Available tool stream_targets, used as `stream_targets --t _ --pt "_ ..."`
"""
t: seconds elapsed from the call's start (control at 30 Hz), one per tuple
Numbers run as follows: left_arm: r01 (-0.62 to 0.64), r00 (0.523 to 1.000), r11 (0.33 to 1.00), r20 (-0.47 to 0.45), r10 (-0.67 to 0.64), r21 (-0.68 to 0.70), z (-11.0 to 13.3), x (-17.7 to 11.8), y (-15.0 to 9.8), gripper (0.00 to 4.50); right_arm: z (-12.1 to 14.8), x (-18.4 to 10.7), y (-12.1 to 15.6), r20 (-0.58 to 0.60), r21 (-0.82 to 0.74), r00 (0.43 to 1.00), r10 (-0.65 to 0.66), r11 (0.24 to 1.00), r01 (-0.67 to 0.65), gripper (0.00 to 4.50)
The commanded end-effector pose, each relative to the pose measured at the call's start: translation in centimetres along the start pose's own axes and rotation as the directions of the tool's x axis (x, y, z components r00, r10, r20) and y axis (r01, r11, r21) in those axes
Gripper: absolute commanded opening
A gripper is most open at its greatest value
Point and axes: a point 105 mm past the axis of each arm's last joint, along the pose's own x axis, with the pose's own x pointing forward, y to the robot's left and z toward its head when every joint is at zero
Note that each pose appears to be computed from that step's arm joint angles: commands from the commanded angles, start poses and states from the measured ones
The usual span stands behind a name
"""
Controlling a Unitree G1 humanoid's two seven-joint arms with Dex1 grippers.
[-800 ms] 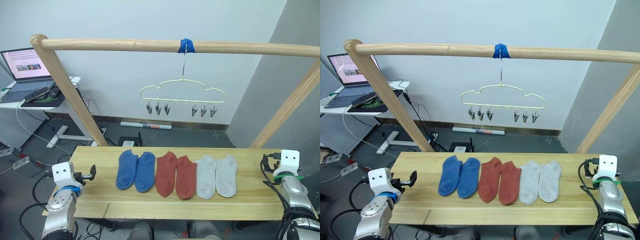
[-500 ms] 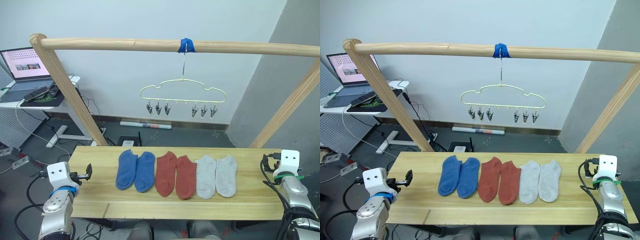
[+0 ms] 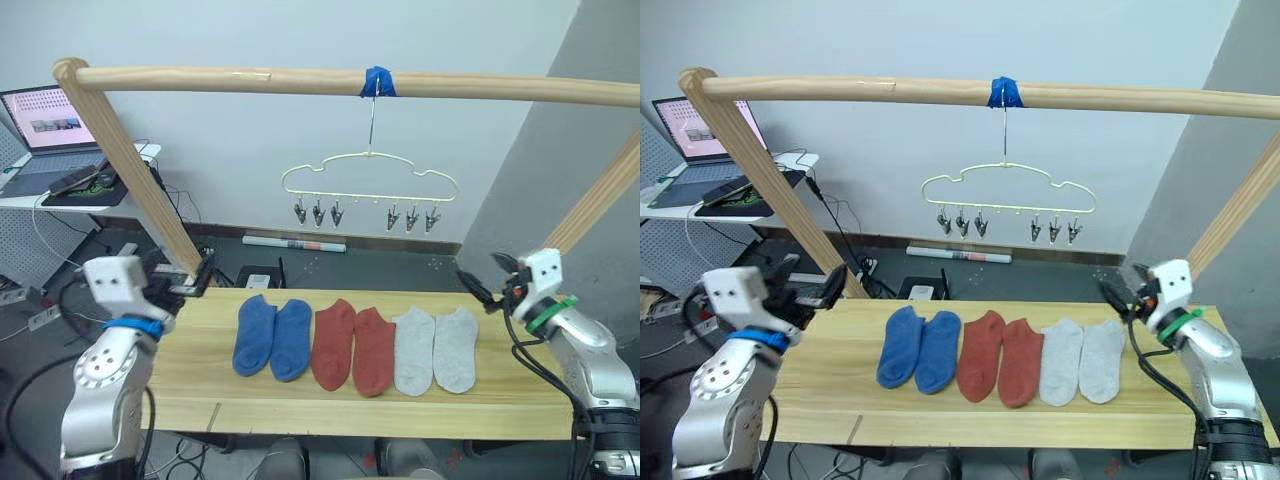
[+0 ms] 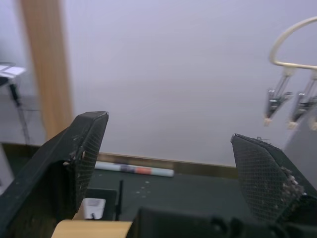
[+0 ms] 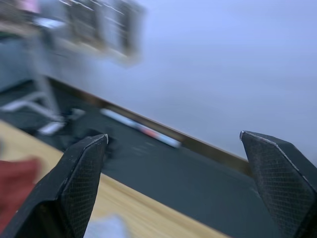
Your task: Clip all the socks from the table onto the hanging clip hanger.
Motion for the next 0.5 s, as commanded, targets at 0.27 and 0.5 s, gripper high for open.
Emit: stream_targets --t 0.27,0.5 --pt "0.175 0.978 0.984 0.114 -0.173 -0.007 2.1 5.6 -4.0 4.29 9.6 4.6 11.4 0.209 -0.109 0.863 0.46 0.888 -0.447 4.5" --pt "0.199 0.973 0.98 0.119 -0.199 0.006 1.9 7.2 -4.3 2.33 10.0 6.0 12.3 0.197 -0.14 0.871 0.45 0.892 -0.43 4.5"
